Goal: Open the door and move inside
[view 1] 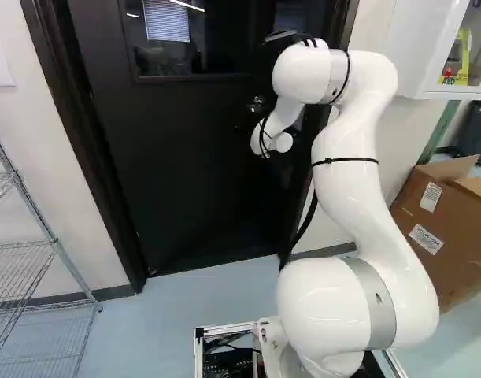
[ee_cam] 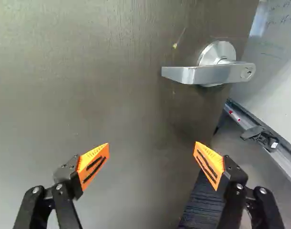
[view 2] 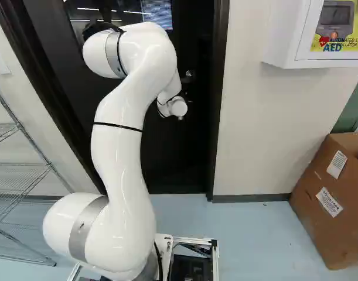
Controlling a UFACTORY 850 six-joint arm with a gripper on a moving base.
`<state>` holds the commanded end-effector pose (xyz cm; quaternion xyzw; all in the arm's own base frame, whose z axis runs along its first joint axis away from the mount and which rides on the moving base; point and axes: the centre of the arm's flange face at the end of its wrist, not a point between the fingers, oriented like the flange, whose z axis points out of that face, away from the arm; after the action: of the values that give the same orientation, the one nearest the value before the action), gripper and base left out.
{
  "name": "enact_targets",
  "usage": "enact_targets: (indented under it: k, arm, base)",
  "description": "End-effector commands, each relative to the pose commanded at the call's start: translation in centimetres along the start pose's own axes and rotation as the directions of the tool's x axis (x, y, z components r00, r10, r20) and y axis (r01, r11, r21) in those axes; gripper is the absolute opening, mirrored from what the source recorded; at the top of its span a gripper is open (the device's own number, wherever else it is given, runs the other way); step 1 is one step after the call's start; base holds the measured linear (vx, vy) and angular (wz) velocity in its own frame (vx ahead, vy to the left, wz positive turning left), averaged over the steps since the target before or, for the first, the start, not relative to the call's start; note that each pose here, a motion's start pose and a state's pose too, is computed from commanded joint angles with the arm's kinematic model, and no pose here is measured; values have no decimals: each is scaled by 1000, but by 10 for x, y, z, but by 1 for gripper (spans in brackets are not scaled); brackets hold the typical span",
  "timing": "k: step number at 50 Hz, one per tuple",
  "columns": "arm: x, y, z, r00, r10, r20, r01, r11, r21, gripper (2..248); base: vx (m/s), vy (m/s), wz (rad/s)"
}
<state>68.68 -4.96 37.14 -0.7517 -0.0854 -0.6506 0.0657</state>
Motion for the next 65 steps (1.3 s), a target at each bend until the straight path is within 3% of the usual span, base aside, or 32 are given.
enact_targets:
  k: [31, 65]
  arm:
    - [-2, -25, -56, 992, 82, 98, -75, 994, -74, 247]
    - [-9, -54, -117, 962, 185, 201, -152, 974, -167, 247]
  base:
    - [0, 0, 0]
    - [0, 0, 0]
